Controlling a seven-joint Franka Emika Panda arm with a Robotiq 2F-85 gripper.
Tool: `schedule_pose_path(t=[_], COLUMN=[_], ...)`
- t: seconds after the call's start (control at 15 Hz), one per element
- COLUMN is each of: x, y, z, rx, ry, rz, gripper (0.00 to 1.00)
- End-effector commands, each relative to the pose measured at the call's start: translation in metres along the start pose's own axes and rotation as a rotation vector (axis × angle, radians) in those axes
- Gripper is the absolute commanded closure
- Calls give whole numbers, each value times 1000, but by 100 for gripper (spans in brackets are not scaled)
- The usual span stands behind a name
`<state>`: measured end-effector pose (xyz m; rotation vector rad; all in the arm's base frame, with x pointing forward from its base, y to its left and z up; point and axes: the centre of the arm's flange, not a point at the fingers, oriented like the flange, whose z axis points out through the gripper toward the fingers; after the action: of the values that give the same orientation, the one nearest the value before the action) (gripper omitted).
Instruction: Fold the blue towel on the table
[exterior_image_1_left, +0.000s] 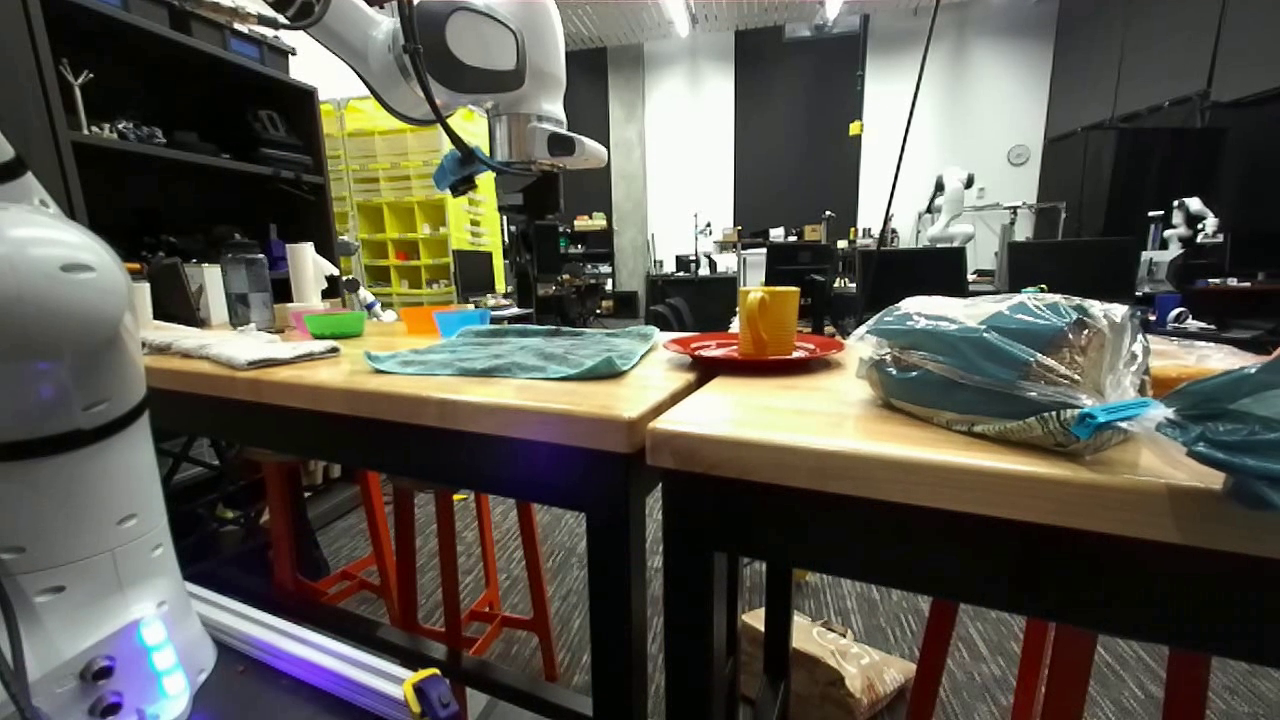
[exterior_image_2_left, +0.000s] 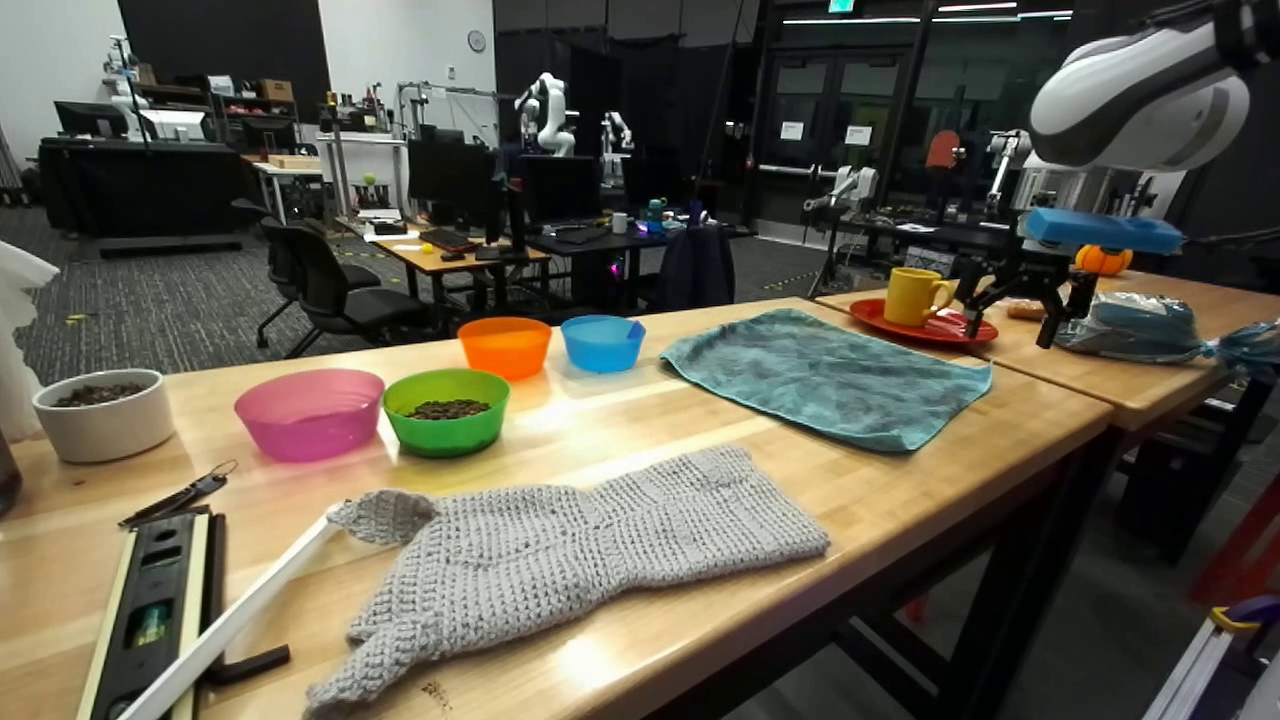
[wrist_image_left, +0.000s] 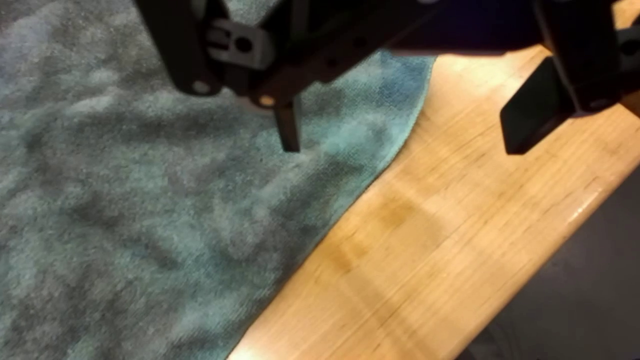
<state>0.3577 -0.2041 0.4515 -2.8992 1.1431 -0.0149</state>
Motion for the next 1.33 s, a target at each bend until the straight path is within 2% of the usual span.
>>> schedule_pose_path(t=[0.0,0.6,1.27], x=[0,7,49], y=[0,3,20], z=[0,5,39], rx=[0,3,10], ry=[0,-6,39], rz=[0,8,73], gripper=[0,0,0])
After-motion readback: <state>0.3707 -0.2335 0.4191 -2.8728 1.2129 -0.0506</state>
